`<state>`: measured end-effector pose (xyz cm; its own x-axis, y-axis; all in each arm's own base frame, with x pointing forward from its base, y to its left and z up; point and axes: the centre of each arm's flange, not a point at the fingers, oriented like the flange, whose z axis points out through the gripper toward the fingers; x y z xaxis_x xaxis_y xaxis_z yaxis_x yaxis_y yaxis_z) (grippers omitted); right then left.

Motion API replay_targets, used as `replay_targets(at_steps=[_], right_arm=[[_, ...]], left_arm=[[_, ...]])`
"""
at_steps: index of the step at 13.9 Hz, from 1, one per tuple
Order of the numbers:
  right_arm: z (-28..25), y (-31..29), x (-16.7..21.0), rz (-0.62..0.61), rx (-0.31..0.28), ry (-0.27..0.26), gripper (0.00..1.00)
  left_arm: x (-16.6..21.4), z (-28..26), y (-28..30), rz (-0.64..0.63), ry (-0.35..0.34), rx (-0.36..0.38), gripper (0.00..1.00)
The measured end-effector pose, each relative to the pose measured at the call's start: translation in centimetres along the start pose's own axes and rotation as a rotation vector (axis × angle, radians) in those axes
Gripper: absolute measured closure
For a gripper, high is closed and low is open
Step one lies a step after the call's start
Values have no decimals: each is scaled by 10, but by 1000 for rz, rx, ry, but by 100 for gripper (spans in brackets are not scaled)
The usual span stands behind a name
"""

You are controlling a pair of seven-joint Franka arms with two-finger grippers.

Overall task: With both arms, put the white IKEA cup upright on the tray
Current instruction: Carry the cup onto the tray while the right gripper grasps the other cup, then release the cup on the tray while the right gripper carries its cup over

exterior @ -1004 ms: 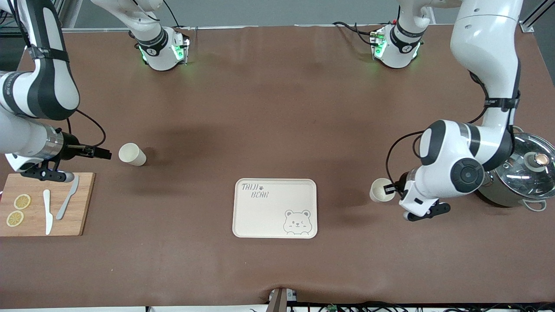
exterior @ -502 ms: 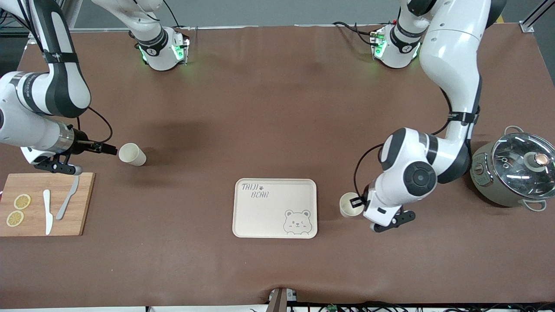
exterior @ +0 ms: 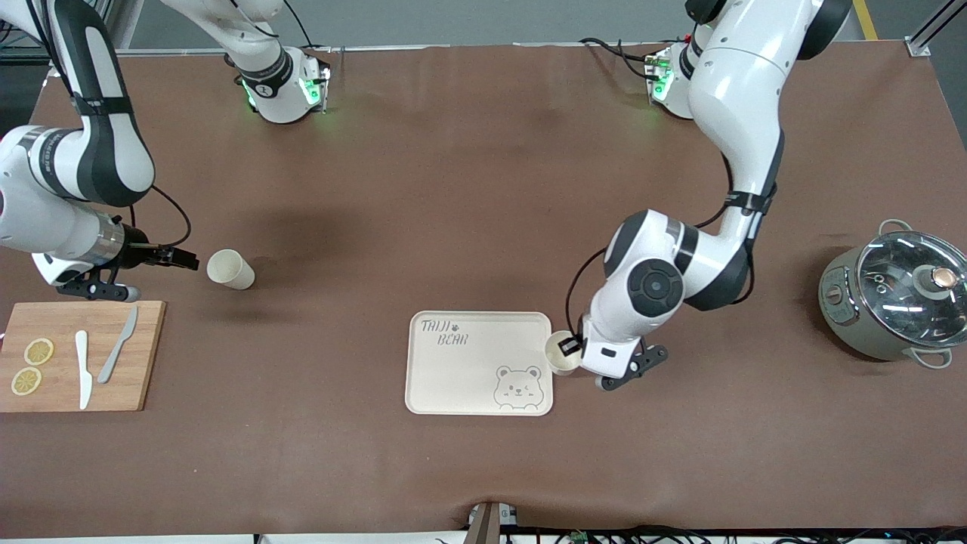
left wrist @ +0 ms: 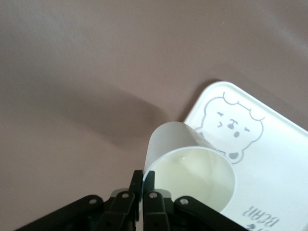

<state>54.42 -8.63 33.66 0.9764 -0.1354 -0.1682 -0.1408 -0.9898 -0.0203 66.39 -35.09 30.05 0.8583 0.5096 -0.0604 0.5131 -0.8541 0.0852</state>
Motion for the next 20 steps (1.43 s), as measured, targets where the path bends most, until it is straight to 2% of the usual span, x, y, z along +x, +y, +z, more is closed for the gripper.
replay_targets(at_steps=[2,3,4,6,7,8,14,15,18,19,20], right_arm=[[10,1,-5,1,1,-25,17],[18,1,-9,3,1,-43,24],[29,2,-12,5,2,-65,36],[50,6,-18,12,6,-105,37],[61,9,-19,17,7,-117,45],[70,10,-19,19,8,-120,53],[107,5,-8,16,12,-97,59],[110,4,-6,22,11,-89,63],[114,2,-5,50,14,-88,96],[112,-2,-5,61,12,-91,96],[112,-6,-5,75,10,-96,96]], left_arm=[[-18,7,10,-74,-6,8,96],[-25,12,13,-88,-10,14,96],[-29,20,15,-93,-13,20,96],[-34,34,19,-118,-16,12,96],[-34,41,19,-126,-19,10,96],[-34,47,19,-129,-22,11,96],[-40,51,25,-147,-55,-11,96],[-42,50,27,-147,-57,-20,96],[-48,49,32,-138,-52,-34,96],[-49,49,32,-136,-52,-35,96],[-49,49,32,-131,-52,-35,90]])
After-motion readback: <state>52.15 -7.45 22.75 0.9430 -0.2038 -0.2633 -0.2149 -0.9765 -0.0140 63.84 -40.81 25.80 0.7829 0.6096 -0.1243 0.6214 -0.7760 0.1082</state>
